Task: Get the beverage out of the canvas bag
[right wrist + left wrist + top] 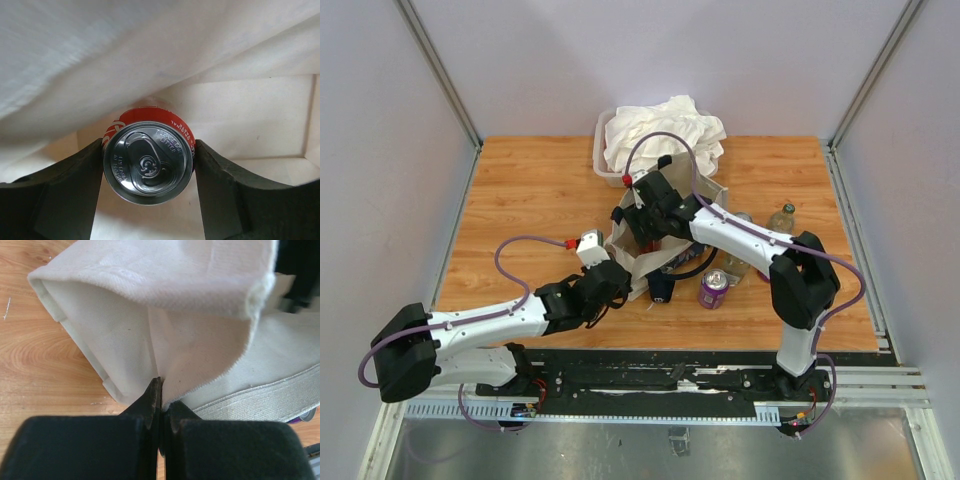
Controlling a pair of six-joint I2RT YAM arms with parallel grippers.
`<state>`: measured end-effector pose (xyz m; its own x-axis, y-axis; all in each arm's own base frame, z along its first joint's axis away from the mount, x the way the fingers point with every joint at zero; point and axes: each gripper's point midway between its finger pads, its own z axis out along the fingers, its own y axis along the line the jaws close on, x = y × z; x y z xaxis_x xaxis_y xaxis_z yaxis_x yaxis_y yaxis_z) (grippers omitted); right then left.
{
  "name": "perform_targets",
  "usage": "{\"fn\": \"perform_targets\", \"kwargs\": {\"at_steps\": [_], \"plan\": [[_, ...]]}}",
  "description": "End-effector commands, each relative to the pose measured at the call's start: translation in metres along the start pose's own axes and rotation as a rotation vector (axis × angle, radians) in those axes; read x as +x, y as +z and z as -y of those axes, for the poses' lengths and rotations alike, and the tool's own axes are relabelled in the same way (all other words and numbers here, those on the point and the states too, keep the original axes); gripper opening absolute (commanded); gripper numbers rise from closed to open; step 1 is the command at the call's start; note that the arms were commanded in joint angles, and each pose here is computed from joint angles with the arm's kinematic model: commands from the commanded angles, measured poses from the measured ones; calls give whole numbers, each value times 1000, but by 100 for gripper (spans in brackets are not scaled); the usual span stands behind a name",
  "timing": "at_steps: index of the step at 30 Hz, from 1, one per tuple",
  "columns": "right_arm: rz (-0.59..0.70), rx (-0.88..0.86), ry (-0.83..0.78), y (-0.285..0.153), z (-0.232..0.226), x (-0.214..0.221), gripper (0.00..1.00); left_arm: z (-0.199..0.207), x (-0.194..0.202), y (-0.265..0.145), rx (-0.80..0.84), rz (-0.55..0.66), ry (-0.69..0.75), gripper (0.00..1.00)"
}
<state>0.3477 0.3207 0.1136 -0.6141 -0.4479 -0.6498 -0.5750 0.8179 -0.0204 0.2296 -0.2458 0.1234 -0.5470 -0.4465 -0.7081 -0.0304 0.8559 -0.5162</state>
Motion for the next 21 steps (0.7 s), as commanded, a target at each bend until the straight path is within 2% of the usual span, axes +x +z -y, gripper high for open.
{"fn": "perform_targets", "kwargs": {"at_steps": [1, 5, 9, 16, 21], "plan": [[249, -36, -21, -80, 1, -79, 1, -17, 6, 5, -27, -7, -18, 1], [385, -27, -46, -134, 3, -112, 1, -20, -7, 8, -36, 32, -27, 0], [449, -22, -49, -174, 7, -122, 1, -21, -25, 11, -47, 73, -16, 1], [485, -30, -81, -221, -2, -107, 1, -28, -62, 25, -72, 126, -19, 1], [466, -38, -121, -241, -18, -80, 1, -30, -86, 36, -98, 144, 5, 1]]}}
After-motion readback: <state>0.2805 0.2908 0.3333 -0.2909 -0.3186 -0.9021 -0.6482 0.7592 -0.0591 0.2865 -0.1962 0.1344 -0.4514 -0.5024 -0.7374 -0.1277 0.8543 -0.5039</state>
